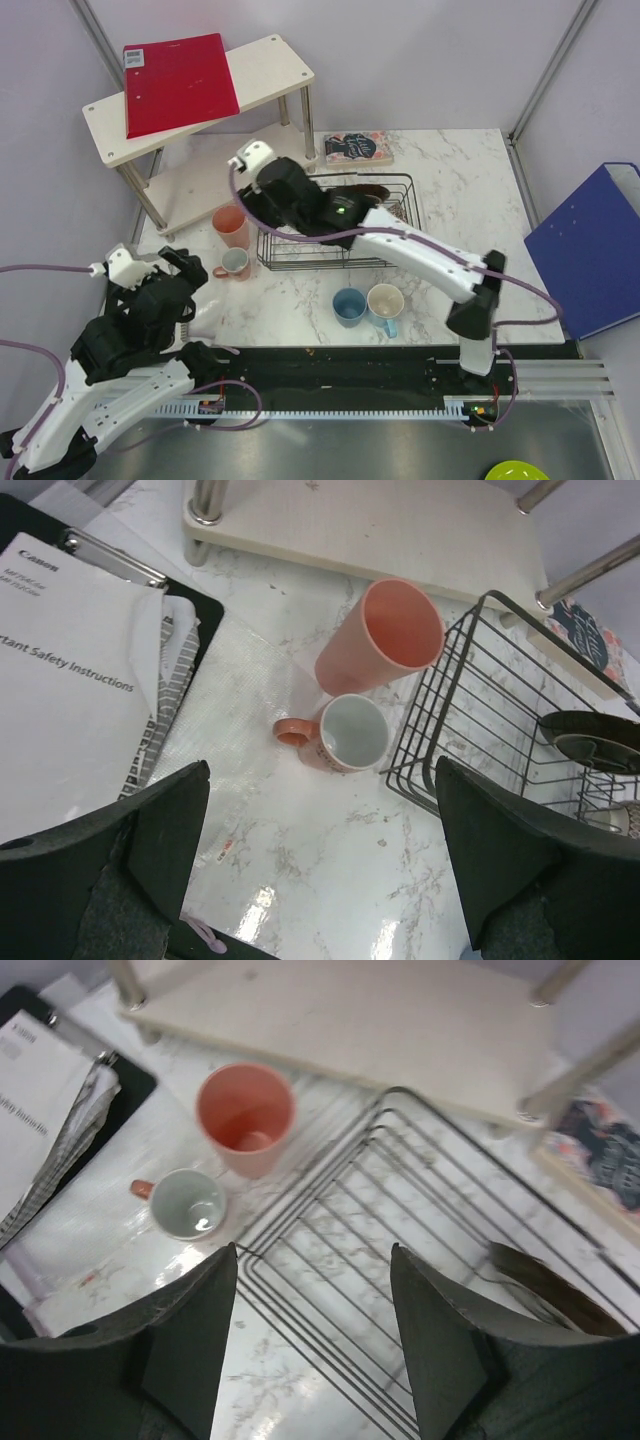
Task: Unload the mixed dishes from the dish rack
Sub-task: Place the cup at the center of the board, then pick up the bowl from the dish rack.
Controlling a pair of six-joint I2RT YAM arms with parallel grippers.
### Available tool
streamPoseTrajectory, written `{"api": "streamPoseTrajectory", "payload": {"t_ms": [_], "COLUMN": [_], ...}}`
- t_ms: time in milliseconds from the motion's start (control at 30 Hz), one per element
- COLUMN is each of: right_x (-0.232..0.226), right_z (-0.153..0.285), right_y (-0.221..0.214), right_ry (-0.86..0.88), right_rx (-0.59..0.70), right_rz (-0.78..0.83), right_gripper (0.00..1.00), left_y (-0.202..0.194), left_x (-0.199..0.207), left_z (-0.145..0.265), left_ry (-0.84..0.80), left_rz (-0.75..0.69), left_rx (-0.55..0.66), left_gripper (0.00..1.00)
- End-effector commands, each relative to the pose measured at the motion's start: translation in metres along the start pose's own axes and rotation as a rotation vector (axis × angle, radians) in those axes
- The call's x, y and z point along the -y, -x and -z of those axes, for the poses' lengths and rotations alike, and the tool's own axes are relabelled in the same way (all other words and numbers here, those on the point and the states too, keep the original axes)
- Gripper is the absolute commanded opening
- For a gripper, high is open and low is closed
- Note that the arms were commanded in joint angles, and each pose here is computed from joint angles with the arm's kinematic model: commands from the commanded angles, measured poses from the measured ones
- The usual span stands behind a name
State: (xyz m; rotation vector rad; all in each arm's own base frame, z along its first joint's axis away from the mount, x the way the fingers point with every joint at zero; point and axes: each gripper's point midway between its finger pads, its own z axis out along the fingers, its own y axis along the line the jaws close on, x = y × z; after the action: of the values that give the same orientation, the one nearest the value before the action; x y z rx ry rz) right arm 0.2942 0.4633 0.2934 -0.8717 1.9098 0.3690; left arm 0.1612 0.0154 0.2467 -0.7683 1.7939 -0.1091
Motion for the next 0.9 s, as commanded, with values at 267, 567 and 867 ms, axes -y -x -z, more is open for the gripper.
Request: {"api": "streamPoseTrajectory", "payload": {"t_ms": [267, 567, 867], "right_x": [0.162, 0.21, 0.243], "right_z": [0.146, 0.144, 0.112], "right_y": [-0.028, -0.13, -0.189], "right_ry": [-0.387, -0.615, -0.539], "right_rx": [0.285, 0.122, 0.026], "right_rz": [-0.372, -0.362, -0.573], "right_gripper": [0.69, 0.74, 0.5], "left_y": [-0.058, -0.122, -0.135], "left_x": [0.136, 0.22, 0.212], "left_z": [-0.018, -0.016, -0.003], "left_ry": [-0.414, -0.649, -0.742], "left_rz": [-0.345, -0.437, -0.354], "left_rx": [-0.162, -0.384, -0.402], "left_gripper": [0.99, 0.97, 0.96]}}
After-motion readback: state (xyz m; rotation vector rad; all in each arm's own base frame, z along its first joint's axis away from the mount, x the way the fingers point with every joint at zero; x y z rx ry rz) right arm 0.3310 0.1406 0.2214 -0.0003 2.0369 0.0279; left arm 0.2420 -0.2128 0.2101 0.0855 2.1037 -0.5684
